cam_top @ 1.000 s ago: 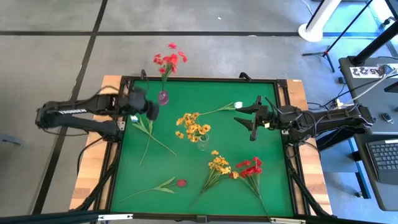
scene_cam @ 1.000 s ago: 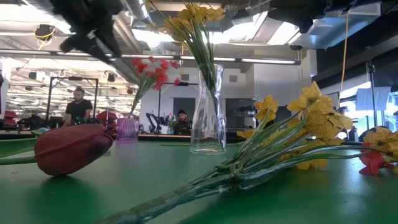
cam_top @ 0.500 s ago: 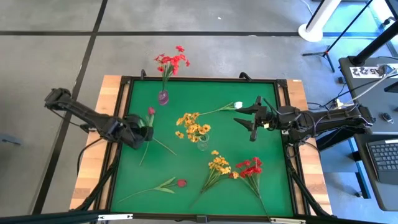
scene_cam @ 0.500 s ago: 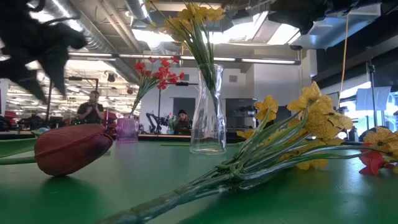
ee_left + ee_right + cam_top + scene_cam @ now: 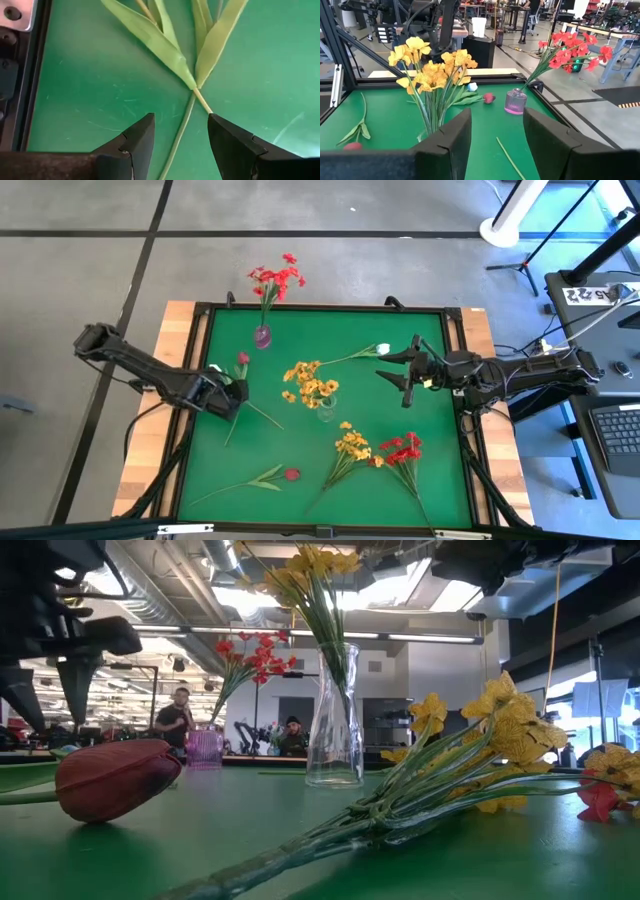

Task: Sort flowers into vase by color
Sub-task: Put the left white flower into the transparent vase

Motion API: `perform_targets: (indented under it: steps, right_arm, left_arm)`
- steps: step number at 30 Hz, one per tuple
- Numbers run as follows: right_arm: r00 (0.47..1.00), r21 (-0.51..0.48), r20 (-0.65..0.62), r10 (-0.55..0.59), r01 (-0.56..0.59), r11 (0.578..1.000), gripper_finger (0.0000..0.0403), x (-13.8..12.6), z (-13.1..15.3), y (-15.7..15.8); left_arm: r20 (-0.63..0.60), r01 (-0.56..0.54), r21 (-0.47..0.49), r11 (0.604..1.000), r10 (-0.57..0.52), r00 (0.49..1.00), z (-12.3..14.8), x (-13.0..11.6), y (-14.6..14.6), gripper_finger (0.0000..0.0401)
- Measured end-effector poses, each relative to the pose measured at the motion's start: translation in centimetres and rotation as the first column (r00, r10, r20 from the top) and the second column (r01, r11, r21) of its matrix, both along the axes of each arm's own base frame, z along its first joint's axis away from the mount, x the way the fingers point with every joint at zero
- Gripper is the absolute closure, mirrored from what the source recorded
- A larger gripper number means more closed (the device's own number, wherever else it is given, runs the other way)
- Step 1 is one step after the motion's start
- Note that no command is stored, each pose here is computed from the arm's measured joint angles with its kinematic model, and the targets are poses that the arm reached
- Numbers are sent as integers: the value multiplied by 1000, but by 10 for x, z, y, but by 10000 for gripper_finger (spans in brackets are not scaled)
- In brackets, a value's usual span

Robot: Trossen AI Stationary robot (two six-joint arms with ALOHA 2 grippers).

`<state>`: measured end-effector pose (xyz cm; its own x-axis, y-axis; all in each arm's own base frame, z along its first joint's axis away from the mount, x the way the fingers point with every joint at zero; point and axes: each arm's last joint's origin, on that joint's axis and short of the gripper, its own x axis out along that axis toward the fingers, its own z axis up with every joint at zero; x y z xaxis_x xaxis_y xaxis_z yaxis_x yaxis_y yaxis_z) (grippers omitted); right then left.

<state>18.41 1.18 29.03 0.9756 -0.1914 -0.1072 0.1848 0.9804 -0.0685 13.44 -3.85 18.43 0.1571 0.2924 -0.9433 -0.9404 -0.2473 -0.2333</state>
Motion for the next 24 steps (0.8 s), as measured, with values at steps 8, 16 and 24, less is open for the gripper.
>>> perform_targets:
  steps: [8,16,24]
  right_arm:
    - [1000,-17,-2,2,-2,1000,226,0,0,0]
    - [999,-19,-22,36,-37,999,226,0,-2,1]
    - [998,-20,-41,37,-38,999,226,0,-4,1]
  left_arm:
    - [-60,-142,14,990,143,988,-7,9,21,225]
    - [-149,-239,-32,971,231,961,-17,17,40,225]
    - [-202,-309,-28,950,298,933,-29,25,61,226]
